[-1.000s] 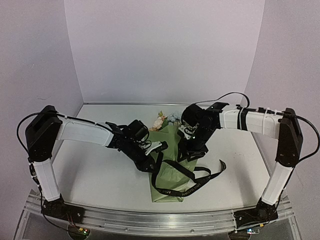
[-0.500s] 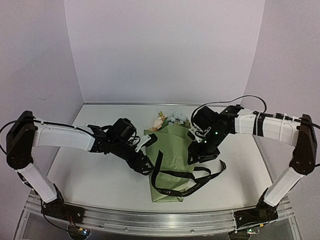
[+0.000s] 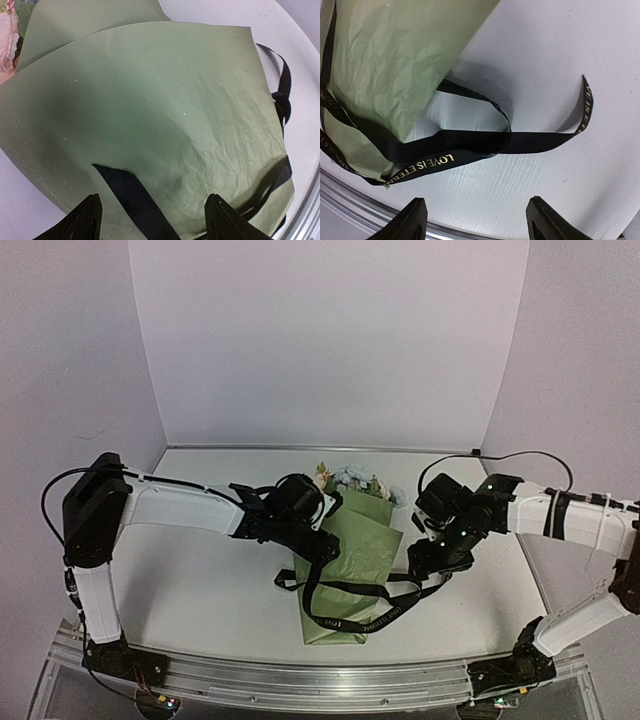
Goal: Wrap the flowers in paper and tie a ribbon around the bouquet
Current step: Cross the ribbon over the folded bouquet.
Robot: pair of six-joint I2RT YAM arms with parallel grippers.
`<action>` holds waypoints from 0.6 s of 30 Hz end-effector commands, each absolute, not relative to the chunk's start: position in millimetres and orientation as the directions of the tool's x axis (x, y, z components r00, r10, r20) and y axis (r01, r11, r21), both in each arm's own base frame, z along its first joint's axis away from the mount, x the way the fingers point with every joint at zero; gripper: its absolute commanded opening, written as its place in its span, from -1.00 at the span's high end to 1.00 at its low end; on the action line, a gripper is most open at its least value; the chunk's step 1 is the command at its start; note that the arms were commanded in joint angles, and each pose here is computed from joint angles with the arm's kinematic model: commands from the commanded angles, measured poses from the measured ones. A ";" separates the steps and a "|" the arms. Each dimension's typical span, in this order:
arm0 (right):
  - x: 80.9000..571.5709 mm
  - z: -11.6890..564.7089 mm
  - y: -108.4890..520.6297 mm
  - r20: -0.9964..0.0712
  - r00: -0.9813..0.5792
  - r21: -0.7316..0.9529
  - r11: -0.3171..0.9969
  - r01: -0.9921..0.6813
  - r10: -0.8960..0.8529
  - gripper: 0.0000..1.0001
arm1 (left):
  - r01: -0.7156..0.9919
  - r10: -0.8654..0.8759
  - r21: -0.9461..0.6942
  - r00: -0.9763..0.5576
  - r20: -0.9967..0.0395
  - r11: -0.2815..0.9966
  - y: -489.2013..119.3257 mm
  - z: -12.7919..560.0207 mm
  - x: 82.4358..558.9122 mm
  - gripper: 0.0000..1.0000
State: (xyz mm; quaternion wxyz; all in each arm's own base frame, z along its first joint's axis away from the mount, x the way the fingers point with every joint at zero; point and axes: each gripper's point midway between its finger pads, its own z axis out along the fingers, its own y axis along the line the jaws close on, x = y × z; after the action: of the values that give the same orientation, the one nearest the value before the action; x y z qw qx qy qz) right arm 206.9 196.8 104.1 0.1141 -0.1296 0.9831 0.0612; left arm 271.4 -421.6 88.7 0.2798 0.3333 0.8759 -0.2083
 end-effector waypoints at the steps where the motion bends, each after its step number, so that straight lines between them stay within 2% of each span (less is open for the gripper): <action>1: 211.3 107.0 174.3 -0.304 -0.933 0.039 0.976 -0.212 -0.191 -0.40 | 0.568 0.408 -0.076 -0.671 -0.619 0.819 -412.5 82.1 297.9 -0.40; 6: 205.8 101.2 161.8 -0.302 -0.941 0.048 0.983 -0.177 -0.154 -0.40 | 0.535 0.396 -0.064 -0.694 -0.601 0.842 -414.8 70.9 301.2 -0.17; 12: 202.8 94.4 156.4 -0.300 -0.946 0.066 0.986 -0.151 -0.125 -0.40 | 0.501 0.385 -0.041 -0.712 -0.587 0.864 -415.4 61.2 303.3 -0.09; 18: 202.7 90.1 154.6 -0.293 -0.950 0.076 0.988 -0.133 -0.105 -0.39 | 0.487 0.359 -0.069 -0.726 -0.587 0.871 -419.8 53.5 303.6 0.23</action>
State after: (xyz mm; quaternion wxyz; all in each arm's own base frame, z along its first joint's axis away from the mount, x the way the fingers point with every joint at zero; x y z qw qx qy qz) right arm 198.0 156.3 87.3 0.1288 -0.0764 0.9879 0.0398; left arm 295.6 -410.1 44.4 0.2739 0.2501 0.9232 -0.1002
